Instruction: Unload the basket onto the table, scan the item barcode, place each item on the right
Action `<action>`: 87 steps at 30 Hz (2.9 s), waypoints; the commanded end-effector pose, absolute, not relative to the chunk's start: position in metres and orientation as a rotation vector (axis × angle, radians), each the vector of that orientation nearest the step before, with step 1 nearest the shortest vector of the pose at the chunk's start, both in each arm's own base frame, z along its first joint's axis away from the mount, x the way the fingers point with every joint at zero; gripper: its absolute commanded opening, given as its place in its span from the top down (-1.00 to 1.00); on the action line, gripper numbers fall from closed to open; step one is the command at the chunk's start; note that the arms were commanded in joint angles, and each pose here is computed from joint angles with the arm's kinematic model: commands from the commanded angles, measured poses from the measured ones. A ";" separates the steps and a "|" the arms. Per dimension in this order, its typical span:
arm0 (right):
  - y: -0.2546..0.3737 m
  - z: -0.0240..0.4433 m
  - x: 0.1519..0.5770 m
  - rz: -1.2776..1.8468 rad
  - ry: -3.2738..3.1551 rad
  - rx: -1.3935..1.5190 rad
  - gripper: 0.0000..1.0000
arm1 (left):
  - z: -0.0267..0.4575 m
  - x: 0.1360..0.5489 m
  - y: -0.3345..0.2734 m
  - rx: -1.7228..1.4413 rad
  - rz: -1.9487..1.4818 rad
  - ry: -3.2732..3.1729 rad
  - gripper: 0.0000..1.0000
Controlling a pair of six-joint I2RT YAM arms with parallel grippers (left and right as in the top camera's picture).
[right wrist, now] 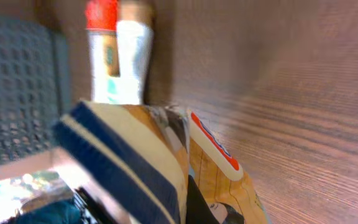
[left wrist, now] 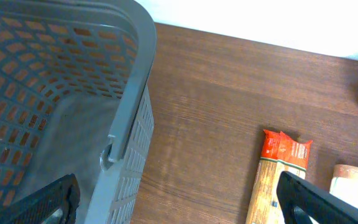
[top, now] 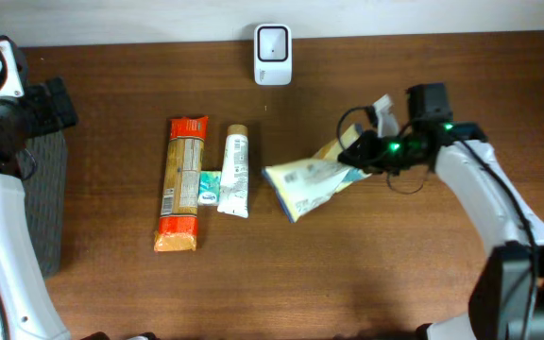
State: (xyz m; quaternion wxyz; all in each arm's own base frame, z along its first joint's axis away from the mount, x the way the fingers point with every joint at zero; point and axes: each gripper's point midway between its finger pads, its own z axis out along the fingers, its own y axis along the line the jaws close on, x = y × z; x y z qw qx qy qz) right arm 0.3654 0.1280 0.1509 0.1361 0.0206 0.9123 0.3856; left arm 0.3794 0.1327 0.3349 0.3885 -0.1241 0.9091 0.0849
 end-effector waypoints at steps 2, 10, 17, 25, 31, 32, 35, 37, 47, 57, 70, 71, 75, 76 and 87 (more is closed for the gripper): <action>0.124 0.251 0.367 1.181 2.376 -0.061 0.92 | 0.342 0.378 0.134 -0.298 0.238 2.299 -0.98; 0.125 0.297 0.357 1.162 2.262 -0.083 0.92 | 0.342 0.378 0.134 -0.298 0.238 2.299 -0.99; 0.123 0.296 0.359 1.167 2.281 -0.004 0.92 | 0.342 0.378 0.134 -0.298 0.238 2.299 -0.98; 0.109 0.286 0.369 1.149 2.338 0.328 0.92 | 0.342 0.378 0.134 -0.298 0.238 2.299 -0.99; 0.107 0.285 0.372 1.135 2.337 0.339 0.92 | 0.342 0.378 0.135 -0.298 0.238 2.298 -0.98; 0.107 0.284 0.373 1.115 2.335 0.322 0.92 | 0.342 0.378 0.134 -0.298 0.238 2.299 -0.99; 0.107 0.281 0.379 1.011 2.326 0.267 0.92 | 0.342 0.378 0.135 -0.298 0.238 2.298 -0.99; 0.107 0.278 0.387 0.888 2.319 0.254 0.92 | 0.342 0.378 0.134 -0.298 0.238 2.299 -0.98; 0.131 0.305 0.468 0.236 2.225 0.007 0.92 | 0.342 0.378 0.134 -0.298 0.238 2.299 -0.98; 0.171 0.326 0.552 -0.519 1.893 -0.343 0.92 | 0.342 0.378 0.134 -0.298 0.238 2.299 -0.98; 0.226 0.321 0.614 -0.890 1.471 -0.692 0.92 | 0.342 0.378 0.134 -0.298 0.238 2.299 -0.98; 0.228 0.318 0.616 -0.913 1.451 -0.710 0.92 | 0.342 0.378 0.134 -0.298 0.238 2.299 -0.98; 0.234 0.296 0.627 -1.017 1.394 -0.802 0.92 | 0.342 0.378 0.135 -0.298 0.238 2.298 -0.98; 0.235 0.291 0.628 -1.017 1.395 -0.811 0.92 | 0.342 0.378 0.134 -0.298 0.238 2.299 -0.98; 0.210 0.285 0.640 -1.134 1.372 -0.806 0.92 | 0.342 0.378 0.134 -0.298 0.238 2.299 -0.99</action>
